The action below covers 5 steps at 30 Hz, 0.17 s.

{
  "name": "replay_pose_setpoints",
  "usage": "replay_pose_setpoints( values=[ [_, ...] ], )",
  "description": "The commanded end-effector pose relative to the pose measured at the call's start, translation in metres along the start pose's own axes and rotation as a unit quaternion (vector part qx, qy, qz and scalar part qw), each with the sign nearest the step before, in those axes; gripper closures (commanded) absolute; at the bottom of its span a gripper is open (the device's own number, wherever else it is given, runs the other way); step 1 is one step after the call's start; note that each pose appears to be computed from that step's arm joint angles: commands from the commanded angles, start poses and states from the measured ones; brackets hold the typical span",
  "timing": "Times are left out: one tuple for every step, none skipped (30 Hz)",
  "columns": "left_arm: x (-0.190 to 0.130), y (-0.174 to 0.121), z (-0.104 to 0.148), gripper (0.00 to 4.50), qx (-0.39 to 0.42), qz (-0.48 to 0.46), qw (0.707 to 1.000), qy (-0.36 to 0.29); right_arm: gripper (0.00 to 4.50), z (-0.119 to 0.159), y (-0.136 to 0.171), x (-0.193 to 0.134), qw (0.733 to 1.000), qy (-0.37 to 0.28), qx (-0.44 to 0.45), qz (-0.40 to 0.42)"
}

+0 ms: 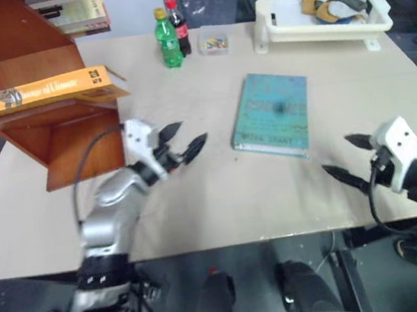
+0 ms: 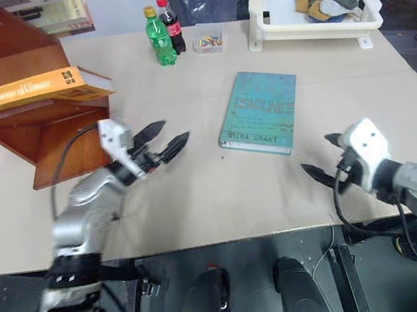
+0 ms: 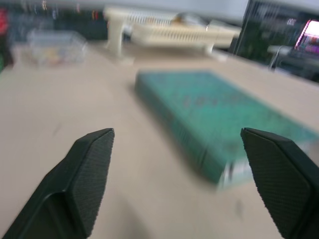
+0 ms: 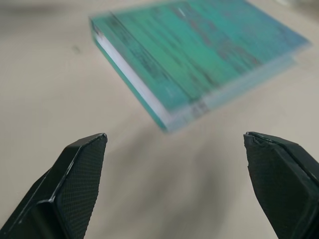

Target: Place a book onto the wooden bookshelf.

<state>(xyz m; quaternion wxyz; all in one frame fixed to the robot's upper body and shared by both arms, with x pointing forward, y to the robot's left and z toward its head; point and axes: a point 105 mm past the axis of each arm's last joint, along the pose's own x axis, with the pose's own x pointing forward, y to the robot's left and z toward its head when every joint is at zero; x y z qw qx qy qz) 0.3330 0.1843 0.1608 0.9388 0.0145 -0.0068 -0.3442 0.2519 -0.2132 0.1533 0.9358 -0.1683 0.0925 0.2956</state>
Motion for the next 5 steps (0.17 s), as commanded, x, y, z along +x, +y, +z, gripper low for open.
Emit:
replay_pose_setpoints(
  values=[
    [-0.037,0.008,0.016,0.04,0.041,-0.008,0.999,0.019,0.0,0.019,0.001,-0.033,0.999,-0.01,-0.038,-0.012],
    [-0.046,0.01,0.015,0.04,0.042,-0.008,0.999,0.03,0.0,0.018,0.002,-0.04,0.999,-0.005,-0.036,-0.017],
    [-0.055,0.011,0.014,0.04,0.041,-0.01,0.998,0.037,0.0,0.016,0.003,-0.045,0.999,0.003,-0.037,-0.022],
    [-0.06,0.011,0.014,0.04,0.041,-0.012,0.998,0.041,0.0,0.016,0.004,-0.049,0.999,0.009,-0.038,-0.024],
    [-0.064,0.012,0.013,0.04,0.046,-0.01,0.998,0.048,0.0,0.015,0.005,-0.051,0.999,0.012,-0.037,-0.029]
  ],
)
